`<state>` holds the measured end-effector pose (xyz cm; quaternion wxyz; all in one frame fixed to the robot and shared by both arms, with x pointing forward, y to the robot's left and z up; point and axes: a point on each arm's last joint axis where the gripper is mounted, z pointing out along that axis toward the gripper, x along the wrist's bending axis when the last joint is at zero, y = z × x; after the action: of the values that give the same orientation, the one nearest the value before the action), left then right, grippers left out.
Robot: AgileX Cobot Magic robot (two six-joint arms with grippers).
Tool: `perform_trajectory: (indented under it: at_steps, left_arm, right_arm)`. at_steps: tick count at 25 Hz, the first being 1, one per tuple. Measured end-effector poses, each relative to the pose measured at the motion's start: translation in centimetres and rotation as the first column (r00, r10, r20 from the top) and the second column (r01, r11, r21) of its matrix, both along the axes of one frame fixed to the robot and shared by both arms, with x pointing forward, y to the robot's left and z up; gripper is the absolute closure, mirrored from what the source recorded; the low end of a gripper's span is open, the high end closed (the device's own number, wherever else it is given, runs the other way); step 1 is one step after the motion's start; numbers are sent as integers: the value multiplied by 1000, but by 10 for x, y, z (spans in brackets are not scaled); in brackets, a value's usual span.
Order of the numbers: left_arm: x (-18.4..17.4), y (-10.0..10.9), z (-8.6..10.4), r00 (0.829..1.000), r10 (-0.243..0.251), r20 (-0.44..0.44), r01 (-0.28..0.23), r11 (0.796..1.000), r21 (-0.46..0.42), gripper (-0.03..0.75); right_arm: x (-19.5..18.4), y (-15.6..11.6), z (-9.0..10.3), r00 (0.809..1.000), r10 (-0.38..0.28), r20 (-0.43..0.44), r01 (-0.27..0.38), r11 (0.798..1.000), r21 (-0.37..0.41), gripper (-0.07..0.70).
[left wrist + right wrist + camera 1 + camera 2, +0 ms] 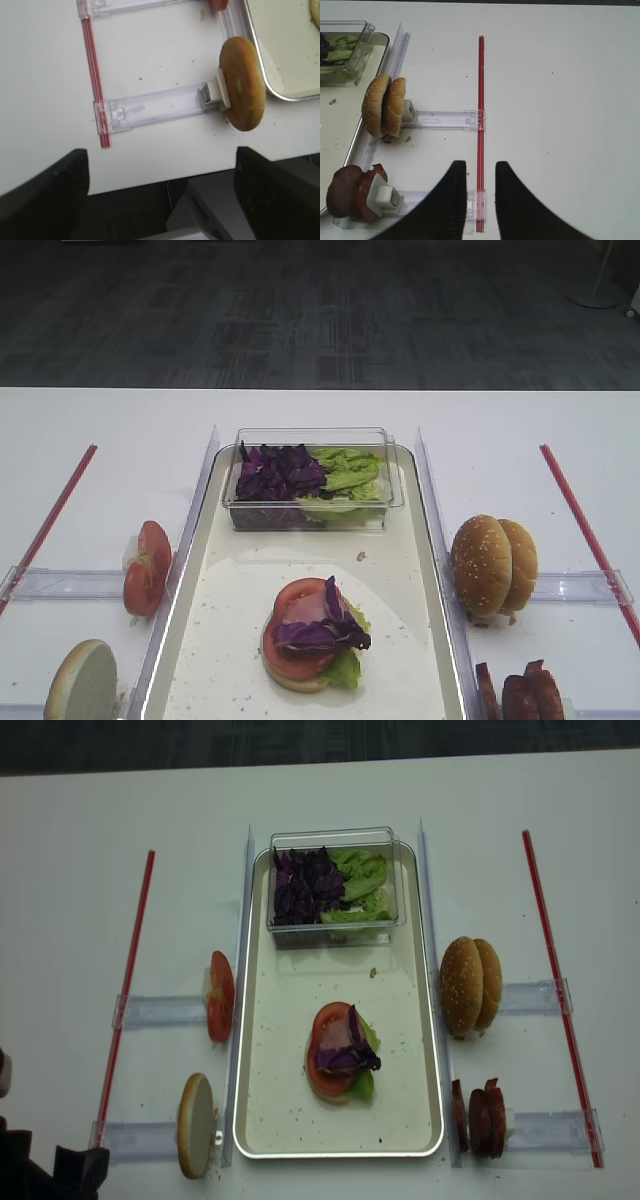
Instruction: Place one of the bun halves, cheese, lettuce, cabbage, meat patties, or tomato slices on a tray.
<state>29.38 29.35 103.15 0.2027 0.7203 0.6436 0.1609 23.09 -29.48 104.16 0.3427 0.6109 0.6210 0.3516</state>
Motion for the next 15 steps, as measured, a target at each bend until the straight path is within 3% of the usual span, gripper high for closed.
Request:
perform_trajectory:
  at_steps: [9,15]
  left_arm:
    - [0,0,0,1000,-5,13,5,1000,-1,170]
    - [-20,0,6,988,-3,155,4,1000,-6,170]
  right_arm:
    - [0,0,0,1000,0,0,0,1000,0,438]
    - [0,0,0,1000,0,0,0,1000,0,438]
